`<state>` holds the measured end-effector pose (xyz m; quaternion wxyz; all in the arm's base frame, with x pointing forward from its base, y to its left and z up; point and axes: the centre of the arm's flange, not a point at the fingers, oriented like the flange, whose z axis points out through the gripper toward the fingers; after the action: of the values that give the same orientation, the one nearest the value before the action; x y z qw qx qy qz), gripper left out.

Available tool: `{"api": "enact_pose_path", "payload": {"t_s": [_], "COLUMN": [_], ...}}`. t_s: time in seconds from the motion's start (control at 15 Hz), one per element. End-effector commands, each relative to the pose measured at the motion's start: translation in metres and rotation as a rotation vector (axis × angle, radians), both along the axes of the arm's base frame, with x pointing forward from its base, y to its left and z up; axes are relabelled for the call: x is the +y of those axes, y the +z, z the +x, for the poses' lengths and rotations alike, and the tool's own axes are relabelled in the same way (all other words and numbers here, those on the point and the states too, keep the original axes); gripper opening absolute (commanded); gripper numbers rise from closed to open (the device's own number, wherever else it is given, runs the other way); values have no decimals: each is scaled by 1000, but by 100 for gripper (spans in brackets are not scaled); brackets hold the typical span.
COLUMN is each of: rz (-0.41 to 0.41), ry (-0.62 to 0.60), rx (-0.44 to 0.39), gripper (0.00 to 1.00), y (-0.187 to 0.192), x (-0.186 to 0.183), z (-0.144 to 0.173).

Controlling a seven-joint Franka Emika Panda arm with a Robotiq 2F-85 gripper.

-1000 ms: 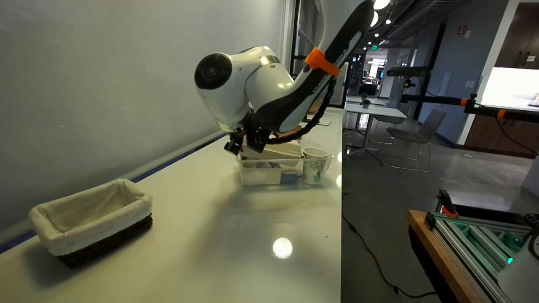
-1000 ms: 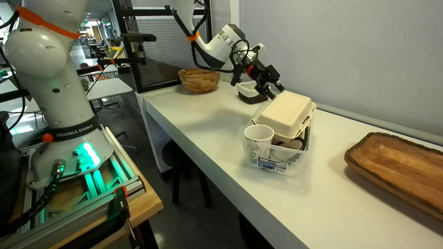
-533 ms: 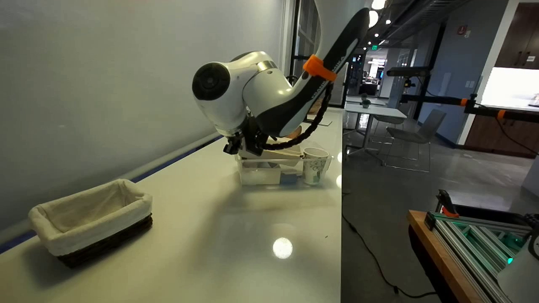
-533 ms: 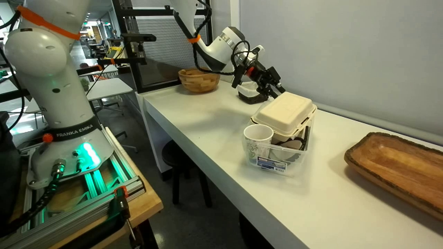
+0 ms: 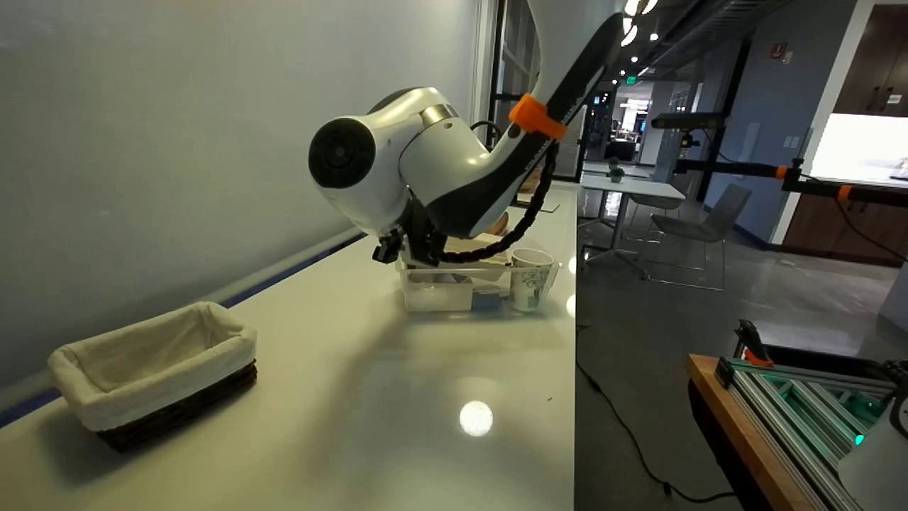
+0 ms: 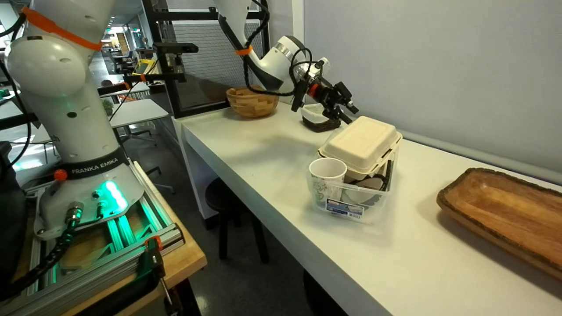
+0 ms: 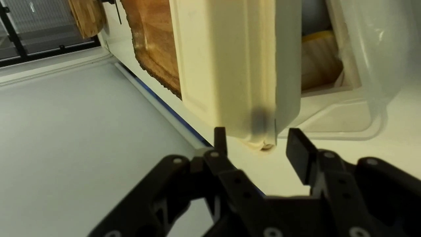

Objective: Remove the takeaway pack from the lunchbox and put it on the table

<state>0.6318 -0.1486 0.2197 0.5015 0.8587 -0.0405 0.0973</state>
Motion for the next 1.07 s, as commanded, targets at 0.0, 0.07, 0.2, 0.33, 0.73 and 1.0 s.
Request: {"api": "enact_pose_path", "payload": {"t_s": [0.0,0.07,0.2,0.33,0.73,1.0], "rz": [-47,-53,-74,-84,-92,-104], "ry": [-16,-24,-30,-33,-3,7], "rx": [35,46,54,61,80,85], "gripper": [45,45,44,40,5,0], "y": [-14,-16,-22,-27,-39,-41], "x": [4,3,-1,-5,-8,-7], "z": [-2,-3,-3,-4,-5,-5]}}
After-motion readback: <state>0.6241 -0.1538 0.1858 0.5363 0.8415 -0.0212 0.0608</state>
